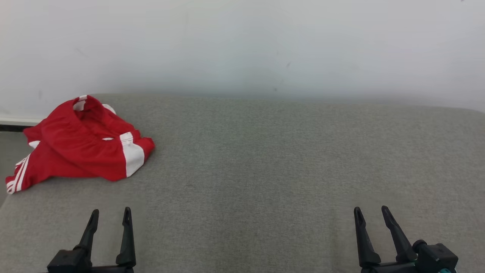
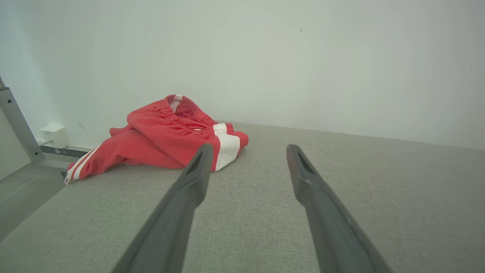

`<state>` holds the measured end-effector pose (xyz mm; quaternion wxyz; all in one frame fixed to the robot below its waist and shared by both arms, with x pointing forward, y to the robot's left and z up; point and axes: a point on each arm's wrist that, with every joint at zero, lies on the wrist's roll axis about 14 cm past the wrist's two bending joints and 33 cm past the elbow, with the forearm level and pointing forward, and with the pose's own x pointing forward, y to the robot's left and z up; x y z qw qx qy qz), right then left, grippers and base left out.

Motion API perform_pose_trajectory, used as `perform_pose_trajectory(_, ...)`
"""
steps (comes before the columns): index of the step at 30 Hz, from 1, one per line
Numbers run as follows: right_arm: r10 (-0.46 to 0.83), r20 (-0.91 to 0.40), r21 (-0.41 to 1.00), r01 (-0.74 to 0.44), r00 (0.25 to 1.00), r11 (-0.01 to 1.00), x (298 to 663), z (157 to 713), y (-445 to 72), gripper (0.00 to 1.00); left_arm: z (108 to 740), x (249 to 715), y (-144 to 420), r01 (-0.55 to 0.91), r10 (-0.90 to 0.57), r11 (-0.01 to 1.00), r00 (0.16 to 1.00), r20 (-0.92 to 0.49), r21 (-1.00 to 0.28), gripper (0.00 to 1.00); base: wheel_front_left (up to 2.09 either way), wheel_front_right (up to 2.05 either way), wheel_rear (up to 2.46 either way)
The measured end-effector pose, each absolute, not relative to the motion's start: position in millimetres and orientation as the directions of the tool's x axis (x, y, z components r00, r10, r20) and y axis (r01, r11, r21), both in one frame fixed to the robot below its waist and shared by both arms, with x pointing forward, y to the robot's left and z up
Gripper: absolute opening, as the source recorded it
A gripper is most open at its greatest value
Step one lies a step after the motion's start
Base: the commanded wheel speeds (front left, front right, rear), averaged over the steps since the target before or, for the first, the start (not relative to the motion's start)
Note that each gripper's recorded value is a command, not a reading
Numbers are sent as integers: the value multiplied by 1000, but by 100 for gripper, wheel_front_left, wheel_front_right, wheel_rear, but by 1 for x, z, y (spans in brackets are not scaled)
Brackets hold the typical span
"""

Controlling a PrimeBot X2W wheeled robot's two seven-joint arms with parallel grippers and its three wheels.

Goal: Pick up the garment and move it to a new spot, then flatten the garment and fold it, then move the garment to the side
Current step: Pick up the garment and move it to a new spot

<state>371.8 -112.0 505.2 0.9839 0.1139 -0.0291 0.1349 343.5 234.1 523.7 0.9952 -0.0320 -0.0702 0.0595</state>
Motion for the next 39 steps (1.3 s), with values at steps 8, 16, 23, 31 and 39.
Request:
perform_pose_trajectory(8, 365, 77, 222, -373, 928, 901, 380, 502, -73, 100, 520, 314, 271, -234, 241, 970, 962, 126, -65, 100, 0, 0, 0)
perform_pose_trajectory(16, 490, 72, 225, -493, 869, 840, 388, 500, -24, 100, 517, 272, 314, -390, 394, 919, 912, 116, -57, 100, 0, 0, 0)
perform_pose_trajectory(23, 598, 65, 232, -595, 799, 769, 387, 497, 21, 100, 515, 233, 344, -508, 511, 860, 853, 106, -50, 100, 0, 0, 0)
perform_pose_trajectory(31, 677, 60, 239, -669, 734, 704, 394, 492, 54, 100, 513, 206, 361, -603, 603, 797, 792, 92, -35, 100, 0, 0, 0)
perform_pose_trajectory(39, 688, 54, 244, -677, 724, 694, 398, 489, 59, 100, 512, 202, 362, -615, 615, 788, 784, 85, -32, 100, 0, 0, 0)
